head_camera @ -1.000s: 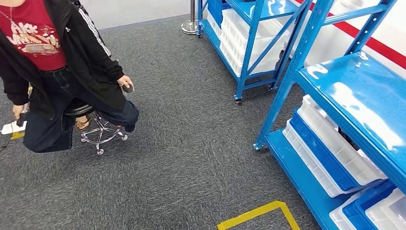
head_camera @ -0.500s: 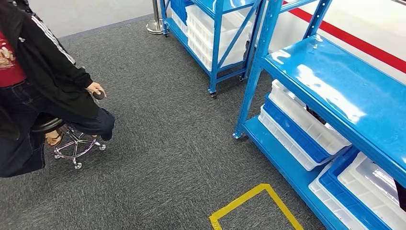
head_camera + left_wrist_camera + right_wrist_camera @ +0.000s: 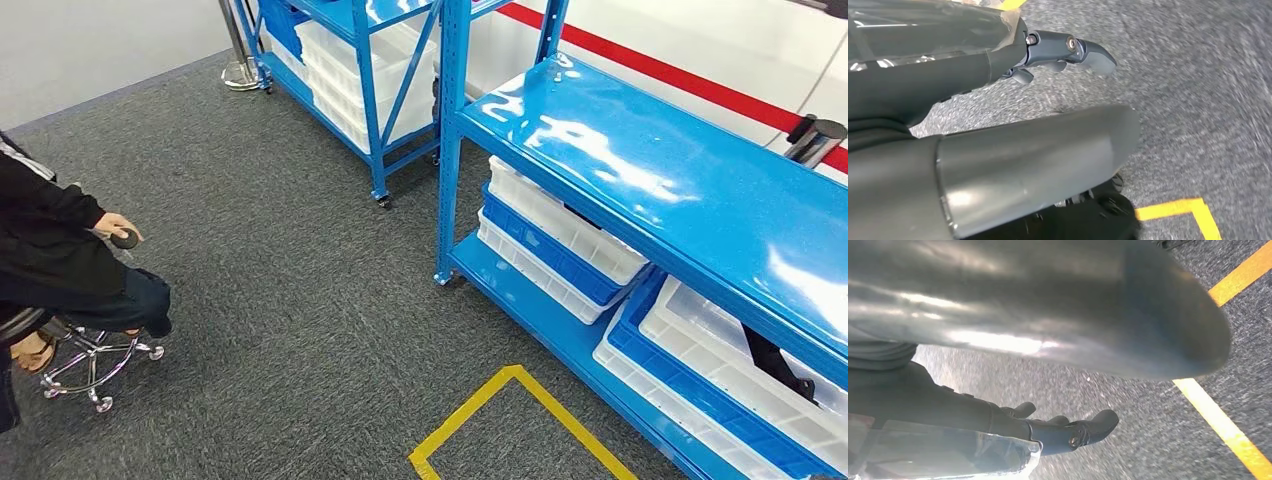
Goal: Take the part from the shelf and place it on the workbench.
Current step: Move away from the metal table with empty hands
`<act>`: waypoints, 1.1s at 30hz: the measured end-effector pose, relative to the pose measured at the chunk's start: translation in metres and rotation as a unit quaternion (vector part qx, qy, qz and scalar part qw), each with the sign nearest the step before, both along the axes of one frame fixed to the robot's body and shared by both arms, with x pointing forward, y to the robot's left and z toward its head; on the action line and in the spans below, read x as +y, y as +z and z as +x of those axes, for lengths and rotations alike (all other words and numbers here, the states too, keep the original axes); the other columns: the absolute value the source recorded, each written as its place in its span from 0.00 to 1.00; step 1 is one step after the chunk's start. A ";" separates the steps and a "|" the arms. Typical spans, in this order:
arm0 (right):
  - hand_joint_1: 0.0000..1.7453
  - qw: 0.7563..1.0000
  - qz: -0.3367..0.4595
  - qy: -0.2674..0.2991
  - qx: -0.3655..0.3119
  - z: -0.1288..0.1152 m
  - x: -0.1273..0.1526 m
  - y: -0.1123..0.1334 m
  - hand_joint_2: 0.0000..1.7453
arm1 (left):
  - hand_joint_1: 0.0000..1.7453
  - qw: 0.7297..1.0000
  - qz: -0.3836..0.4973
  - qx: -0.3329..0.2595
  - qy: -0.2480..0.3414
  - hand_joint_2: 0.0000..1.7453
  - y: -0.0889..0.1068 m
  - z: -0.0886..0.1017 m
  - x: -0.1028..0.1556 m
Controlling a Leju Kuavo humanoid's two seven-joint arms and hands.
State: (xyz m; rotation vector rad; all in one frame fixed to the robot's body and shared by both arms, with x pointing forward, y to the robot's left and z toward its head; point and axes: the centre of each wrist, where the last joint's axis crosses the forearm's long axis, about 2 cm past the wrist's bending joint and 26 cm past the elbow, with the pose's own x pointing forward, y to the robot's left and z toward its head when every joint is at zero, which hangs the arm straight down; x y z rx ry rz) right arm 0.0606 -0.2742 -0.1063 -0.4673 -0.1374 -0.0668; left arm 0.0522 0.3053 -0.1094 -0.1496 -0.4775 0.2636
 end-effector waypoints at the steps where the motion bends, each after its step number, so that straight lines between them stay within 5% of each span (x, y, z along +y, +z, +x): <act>1: 0.00 1.000 0.000 0.000 -0.001 0.001 0.000 0.000 0.00 | 0.00 1.000 0.000 0.000 0.000 0.00 0.000 0.000 0.000; 33: 0.00 1.000 -0.001 -0.001 0.000 0.003 0.000 0.000 0.00 | 0.00 1.000 -0.002 0.007 -0.002 0.00 0.000 -0.001 0.002</act>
